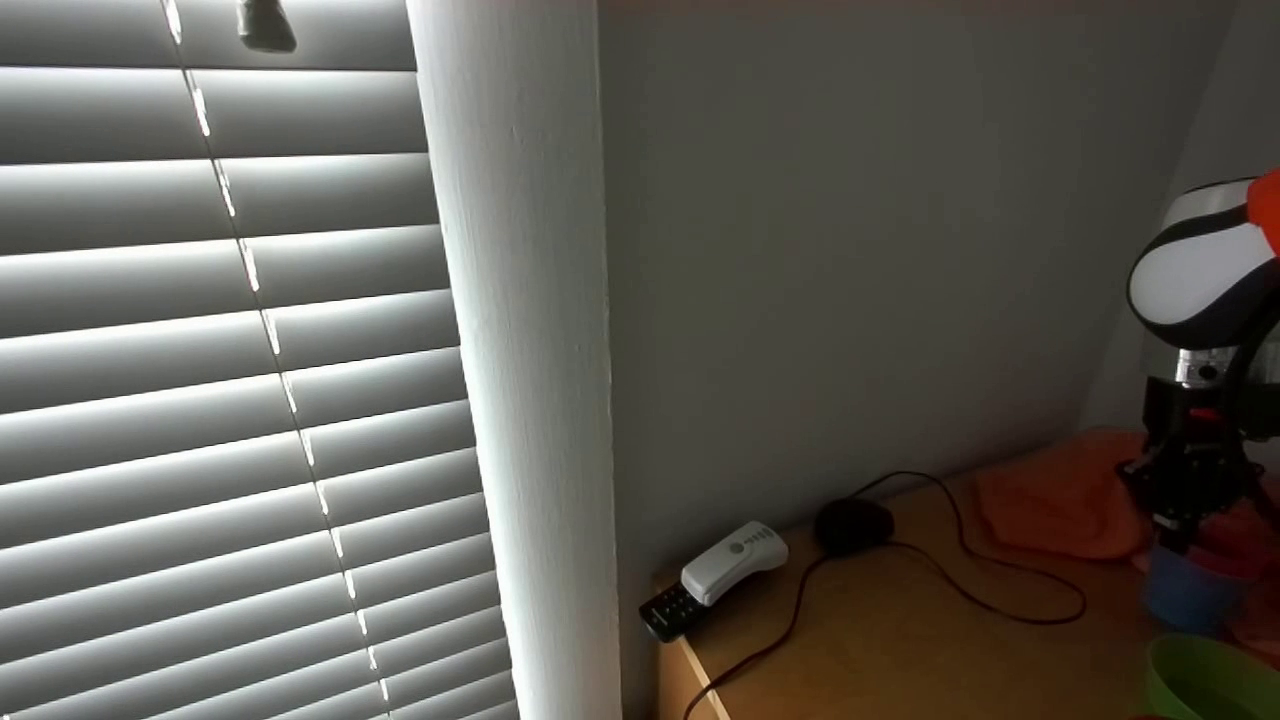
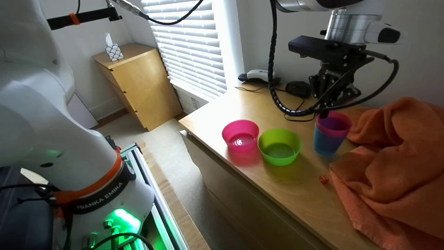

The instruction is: Put the pink cup in the green bowl and put the blue cup in the pink bowl

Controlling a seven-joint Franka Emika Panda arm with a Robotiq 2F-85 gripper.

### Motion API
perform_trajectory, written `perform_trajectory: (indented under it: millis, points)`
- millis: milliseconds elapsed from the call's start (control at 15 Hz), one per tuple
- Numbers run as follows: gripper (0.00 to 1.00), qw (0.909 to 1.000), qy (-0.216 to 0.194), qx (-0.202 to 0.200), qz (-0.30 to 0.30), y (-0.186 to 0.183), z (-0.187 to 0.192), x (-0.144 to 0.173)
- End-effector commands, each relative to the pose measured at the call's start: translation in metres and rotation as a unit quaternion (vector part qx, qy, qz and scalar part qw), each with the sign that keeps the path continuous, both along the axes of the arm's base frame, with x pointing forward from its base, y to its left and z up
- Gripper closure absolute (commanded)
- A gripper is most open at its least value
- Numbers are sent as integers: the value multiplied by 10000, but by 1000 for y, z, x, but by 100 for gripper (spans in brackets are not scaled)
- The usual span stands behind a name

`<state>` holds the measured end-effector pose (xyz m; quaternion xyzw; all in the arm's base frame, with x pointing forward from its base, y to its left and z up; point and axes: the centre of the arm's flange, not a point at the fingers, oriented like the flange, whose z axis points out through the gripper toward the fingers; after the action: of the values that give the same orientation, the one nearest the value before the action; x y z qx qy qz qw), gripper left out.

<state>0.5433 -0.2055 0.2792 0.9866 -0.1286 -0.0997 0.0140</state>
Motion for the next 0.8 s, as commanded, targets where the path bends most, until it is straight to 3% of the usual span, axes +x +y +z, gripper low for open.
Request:
perform_trajectory:
  millis: [0,67,133,200,267,333,400,467,533,600,667,733]
  points:
    - [99,9994,200,44,-265,0,-8,1]
    - [99,9964,-132,-641,-534,-2,-10,2]
    - [99,9992,76,-72,-392,-1,-12,3]
    - [99,9990,110,-88,-434,1,-8,2]
    - [99,9939,-281,-753,-757,0,-9,2]
    - [99,9985,0,-110,-539,2,-5,3]
    - [99,9909,-430,-889,-917,-1,-1,4]
    - [99,9959,-216,-349,-809,1,-2,6]
    - [99,9969,-125,-155,-766,3,3,5]
    - [99,9875,-580,-914,-1142,0,3,6]
    - [99,9966,-75,184,-794,4,2,7]
    - [99,9894,-498,-522,-1259,1,3,7]
